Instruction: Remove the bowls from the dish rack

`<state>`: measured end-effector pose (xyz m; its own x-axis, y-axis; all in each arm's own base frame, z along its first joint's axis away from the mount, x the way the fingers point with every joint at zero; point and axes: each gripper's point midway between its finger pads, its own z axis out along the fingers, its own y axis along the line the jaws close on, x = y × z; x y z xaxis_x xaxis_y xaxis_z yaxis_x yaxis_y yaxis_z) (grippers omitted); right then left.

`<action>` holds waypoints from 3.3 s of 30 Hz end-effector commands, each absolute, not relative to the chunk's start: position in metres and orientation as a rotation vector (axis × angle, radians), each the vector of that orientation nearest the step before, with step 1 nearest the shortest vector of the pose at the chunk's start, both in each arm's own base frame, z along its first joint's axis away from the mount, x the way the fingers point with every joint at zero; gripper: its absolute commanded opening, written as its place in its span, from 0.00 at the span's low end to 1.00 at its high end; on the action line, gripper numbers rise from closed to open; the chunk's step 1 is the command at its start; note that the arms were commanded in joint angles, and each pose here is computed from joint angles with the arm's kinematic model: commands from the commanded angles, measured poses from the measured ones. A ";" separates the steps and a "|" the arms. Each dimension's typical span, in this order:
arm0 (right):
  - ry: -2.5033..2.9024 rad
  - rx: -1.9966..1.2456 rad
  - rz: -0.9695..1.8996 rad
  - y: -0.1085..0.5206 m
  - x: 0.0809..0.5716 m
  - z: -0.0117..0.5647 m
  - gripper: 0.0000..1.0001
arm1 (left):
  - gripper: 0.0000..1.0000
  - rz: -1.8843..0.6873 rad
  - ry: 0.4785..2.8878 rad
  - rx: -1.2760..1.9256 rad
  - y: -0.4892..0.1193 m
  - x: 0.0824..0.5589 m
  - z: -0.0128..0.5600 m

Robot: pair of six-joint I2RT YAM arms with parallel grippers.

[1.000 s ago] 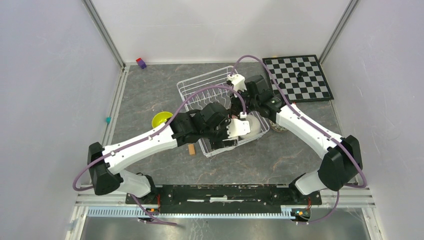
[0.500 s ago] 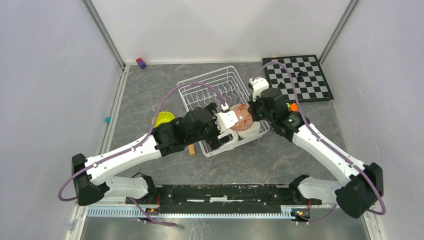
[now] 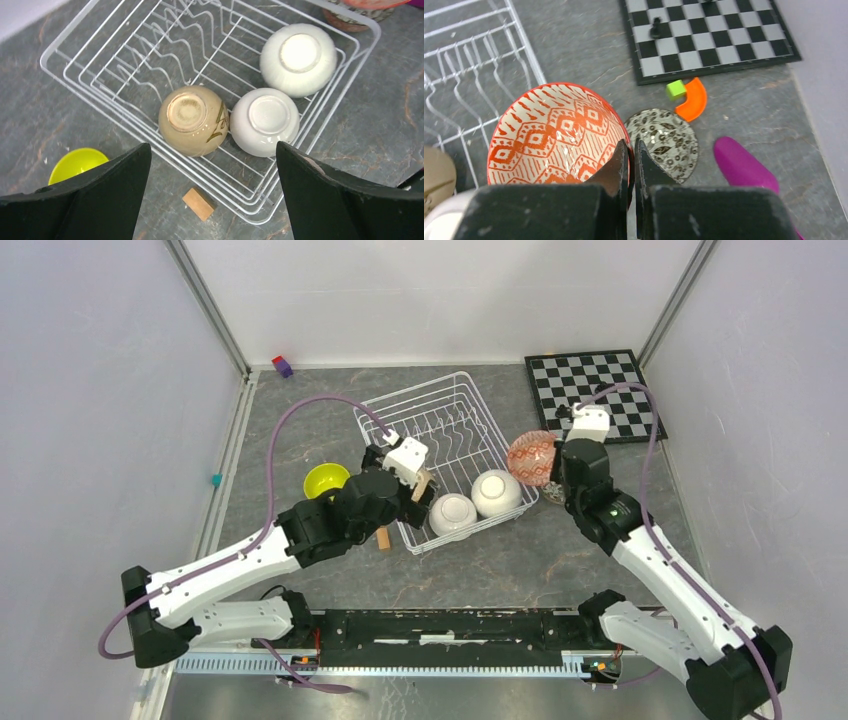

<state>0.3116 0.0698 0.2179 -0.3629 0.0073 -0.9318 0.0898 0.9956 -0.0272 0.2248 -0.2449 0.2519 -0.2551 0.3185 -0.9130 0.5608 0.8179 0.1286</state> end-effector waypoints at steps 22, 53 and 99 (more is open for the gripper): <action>1.647 0.788 -0.206 -0.043 0.290 0.237 0.00 | 1.00 -0.413 2.043 0.345 -0.248 0.227 0.220; 1.773 0.831 -0.083 -0.015 0.315 0.133 0.00 | 1.00 -0.442 2.076 0.301 -0.243 0.219 0.202; 1.905 0.344 -0.069 0.014 0.330 0.226 0.98 | 1.00 -0.426 2.214 0.415 -0.282 0.226 0.189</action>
<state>0.3289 0.0056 0.2116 -0.3311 0.2662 -0.9052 0.3686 0.9197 0.1356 0.2237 -0.2724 0.1732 -0.5932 0.2137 -0.7762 0.4472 0.8892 -0.0970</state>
